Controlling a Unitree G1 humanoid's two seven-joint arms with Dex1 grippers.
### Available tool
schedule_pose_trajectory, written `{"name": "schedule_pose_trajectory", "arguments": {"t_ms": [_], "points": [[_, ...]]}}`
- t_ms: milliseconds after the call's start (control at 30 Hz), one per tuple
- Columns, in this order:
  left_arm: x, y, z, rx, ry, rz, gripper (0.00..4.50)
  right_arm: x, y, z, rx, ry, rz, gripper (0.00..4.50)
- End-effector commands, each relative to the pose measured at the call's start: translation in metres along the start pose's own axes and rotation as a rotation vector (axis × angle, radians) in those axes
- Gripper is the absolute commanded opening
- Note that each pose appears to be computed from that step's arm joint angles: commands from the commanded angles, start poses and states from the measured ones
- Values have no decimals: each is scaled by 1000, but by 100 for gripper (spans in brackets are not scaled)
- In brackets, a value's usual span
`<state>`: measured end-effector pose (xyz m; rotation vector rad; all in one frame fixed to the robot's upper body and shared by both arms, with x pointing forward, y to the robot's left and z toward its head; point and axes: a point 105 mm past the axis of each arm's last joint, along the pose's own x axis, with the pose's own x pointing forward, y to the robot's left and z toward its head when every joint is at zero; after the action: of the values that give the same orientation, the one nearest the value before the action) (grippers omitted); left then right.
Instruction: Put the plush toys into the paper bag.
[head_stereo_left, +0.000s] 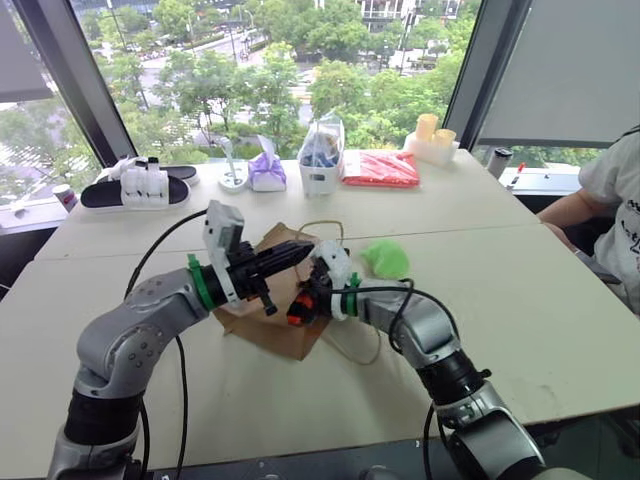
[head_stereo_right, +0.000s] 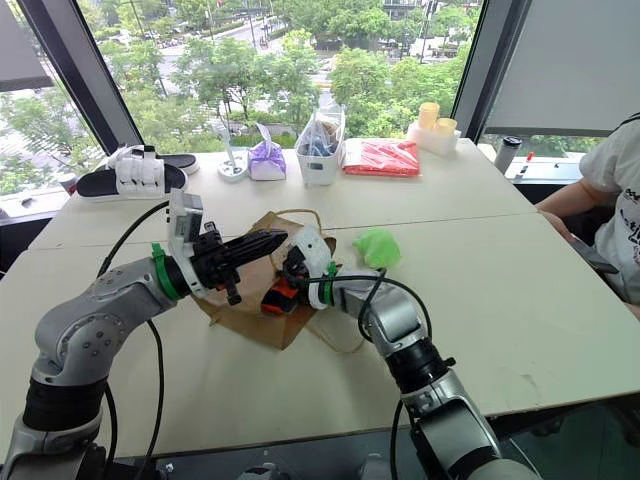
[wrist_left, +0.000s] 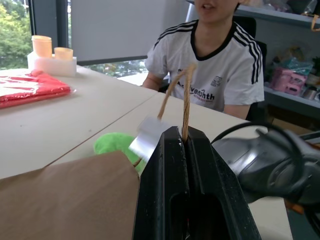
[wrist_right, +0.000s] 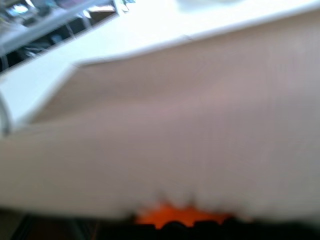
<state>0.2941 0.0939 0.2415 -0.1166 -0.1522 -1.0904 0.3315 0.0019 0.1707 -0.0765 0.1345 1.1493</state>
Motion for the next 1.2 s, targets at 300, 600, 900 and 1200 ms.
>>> {"name": "schedule_pose_trajectory", "arguments": {"t_ms": [300,600,900,1200], "points": [[-12,12,12,61,-17,16,0,-122,-30,33,-63,-50,-239,446],[-10,13,14,77,-21,19,0,-105,-135,-26,-135,133,-624,446],[-13,9,11,91,-13,34,0,-82,-172,-47,-181,209,-727,393],[-11,12,11,85,-22,47,0,-93,-173,-30,-231,152,-726,4]]}}
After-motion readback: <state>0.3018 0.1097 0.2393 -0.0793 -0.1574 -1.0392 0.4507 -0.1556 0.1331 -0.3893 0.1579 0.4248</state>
